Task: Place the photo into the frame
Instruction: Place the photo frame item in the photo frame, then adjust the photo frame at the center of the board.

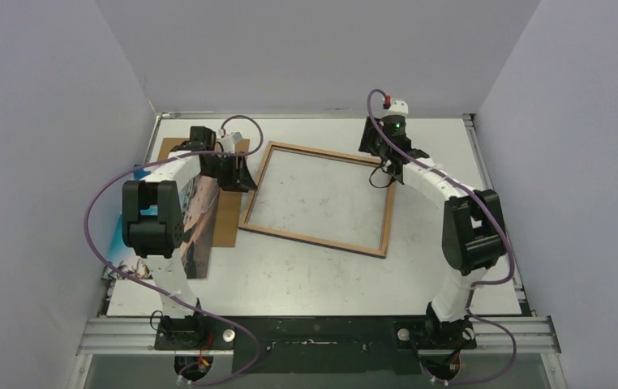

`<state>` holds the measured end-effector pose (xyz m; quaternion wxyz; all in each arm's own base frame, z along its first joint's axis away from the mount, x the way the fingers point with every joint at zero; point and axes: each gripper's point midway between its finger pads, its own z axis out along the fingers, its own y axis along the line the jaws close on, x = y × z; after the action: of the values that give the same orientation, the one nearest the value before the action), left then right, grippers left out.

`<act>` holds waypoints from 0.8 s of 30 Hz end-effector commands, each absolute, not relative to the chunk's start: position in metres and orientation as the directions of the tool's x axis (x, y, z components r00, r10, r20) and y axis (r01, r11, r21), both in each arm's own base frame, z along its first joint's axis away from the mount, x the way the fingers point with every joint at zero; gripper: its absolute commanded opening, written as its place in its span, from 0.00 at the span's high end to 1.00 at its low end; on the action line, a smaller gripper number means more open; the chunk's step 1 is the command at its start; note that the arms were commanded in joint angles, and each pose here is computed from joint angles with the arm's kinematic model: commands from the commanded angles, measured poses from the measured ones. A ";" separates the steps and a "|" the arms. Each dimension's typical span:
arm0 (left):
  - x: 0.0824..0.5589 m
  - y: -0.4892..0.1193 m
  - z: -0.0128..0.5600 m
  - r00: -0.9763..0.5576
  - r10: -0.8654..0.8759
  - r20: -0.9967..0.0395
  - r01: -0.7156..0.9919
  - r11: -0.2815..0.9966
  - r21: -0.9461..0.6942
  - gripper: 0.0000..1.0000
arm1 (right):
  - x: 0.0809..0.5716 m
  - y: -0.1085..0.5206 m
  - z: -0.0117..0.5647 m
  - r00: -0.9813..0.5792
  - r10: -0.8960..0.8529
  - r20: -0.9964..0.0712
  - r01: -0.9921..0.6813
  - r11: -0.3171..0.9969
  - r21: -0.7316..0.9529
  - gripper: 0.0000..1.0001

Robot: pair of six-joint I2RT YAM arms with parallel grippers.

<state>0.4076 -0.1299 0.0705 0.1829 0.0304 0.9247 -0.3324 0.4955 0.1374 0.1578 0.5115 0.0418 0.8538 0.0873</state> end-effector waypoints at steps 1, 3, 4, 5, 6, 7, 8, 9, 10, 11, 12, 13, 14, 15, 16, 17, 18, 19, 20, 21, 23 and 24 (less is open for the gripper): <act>0.388 -0.118 0.103 -0.910 0.087 -0.404 0.327 0.750 -0.575 0.59 | 0.536 0.129 0.122 -0.505 0.119 -0.855 -0.004 0.990 0.140 0.44; 0.373 -0.110 0.100 -0.908 0.165 -0.385 0.370 0.749 -0.550 0.58 | 0.553 0.127 0.108 -0.516 0.116 -0.848 0.004 0.991 0.134 0.44; 0.366 -0.105 0.098 -0.904 0.198 -0.379 0.389 0.750 -0.535 0.58 | 0.558 0.127 0.100 -0.525 0.116 -0.843 0.003 0.991 0.134 0.44; 0.360 -0.101 0.097 -0.899 0.230 -0.371 0.407 0.752 -0.519 0.58 | 0.562 0.128 0.090 -0.536 0.110 -0.837 0.002 0.992 0.130 0.44; 0.353 -0.097 0.094 -0.892 0.263 -0.367 0.428 0.754 -0.499 0.58 | 0.566 0.127 0.083 -0.544 0.107 -0.832 0.004 0.992 0.126 0.44; 0.348 -0.093 0.093 -0.880 0.294 -0.373 0.454 0.754 -0.476 0.58 | 0.568 0.126 0.075 -0.555 0.107 -0.825 0.004 0.992 0.126 0.44; 0.344 -0.090 0.091 -0.867 0.320 -0.381 0.477 0.754 -0.452 0.57 | 0.570 0.125 0.067 -0.565 0.108 -0.818 0.005 0.992 0.127 0.44; 0.340 -0.087 0.090 -0.852 0.350 -0.389 0.503 0.754 -0.422 0.57 | 0.572 0.124 0.063 -0.571 0.107 -0.814 0.006 0.992 0.126 0.44; 0.338 -0.083 0.088 -0.836 0.380 -0.396 0.528 0.753 -0.392 0.57 | 0.572 0.124 0.059 -0.575 0.107 -0.811 0.007 0.992 0.126 0.44; 0.334 -0.081 0.085 -0.821 0.411 -0.397 0.551 0.751 -0.363 0.57 | 0.573 0.123 0.057 -0.576 0.109 -0.810 0.007 0.992 0.128 0.44; 0.331 -0.079 0.082 -0.804 0.441 -0.399 0.575 0.750 -0.328 0.57 | 0.572 0.122 0.055 -0.578 0.110 -0.809 0.006 0.991 0.130 0.44; 0.328 -0.078 0.078 -0.786 0.473 -0.398 0.597 0.747 -0.291 0.57 | 0.572 0.121 0.054 -0.578 0.111 -0.808 0.007 0.991 0.131 0.44; 0.326 -0.076 0.074 -0.769 0.503 -0.395 0.617 0.745 -0.253 0.57 | 0.571 0.120 0.054 -0.578 0.114 -0.808 0.008 0.991 0.134 0.44; 0.324 -0.075 0.070 -0.753 0.527 -0.394 0.635 0.741 -0.220 0.57 | 0.571 0.119 0.053 -0.580 0.119 -0.806 0.010 0.990 0.139 0.44; 0.325 -0.073 0.066 -0.736 0.552 -0.393 0.650 0.739 -0.179 0.57 | 0.571 0.118 0.053 -0.579 0.125 -0.806 0.010 0.989 0.146 0.44; 0.320 -0.074 0.061 -0.721 0.577 -0.384 0.667 0.729 -0.156 0.57 | 0.569 0.117 0.052 -0.582 0.126 -0.804 0.011 0.989 0.148 0.44; 0.322 -0.073 0.059 -0.711 0.589 -0.384 0.673 0.728 -0.131 0.57 | 0.568 0.115 0.052 -0.582 0.128 -0.803 0.013 0.989 0.148 0.44; 0.322 -0.072 0.056 -0.702 0.602 -0.380 0.680 0.725 -0.108 0.57 | 0.568 0.114 0.054 -0.580 0.130 -0.804 0.016 0.989 0.148 0.44; 0.322 -0.071 0.053 -0.694 0.614 -0.377 0.685 0.724 -0.083 0.57 | 0.567 0.112 0.055 -0.579 0.130 -0.805 0.017 0.989 0.148 0.44; 0.322 -0.071 0.049 -0.687 0.625 -0.370 0.691 0.720 -0.067 0.57 | 0.565 0.111 0.055 -0.579 0.132 -0.804 0.019 0.989 0.149 0.44; 0.319 -0.071 0.040 -0.674 0.651 -0.350 0.703 0.711 -0.033 0.57 | 0.562 0.109 0.057 -0.578 0.135 -0.805 0.023 0.988 0.150 0.44; 0.320 -0.069 0.035 -0.672 0.658 -0.341 0.702 0.712 -0.011 0.57 | 0.560 0.108 0.057 -0.578 0.140 -0.804 0.027 0.988 0.153 0.44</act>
<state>0.2986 -0.0802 0.0373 0.1155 0.3398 0.9225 -0.1418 0.5624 0.1133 0.0318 0.4379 0.0415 0.8964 0.0546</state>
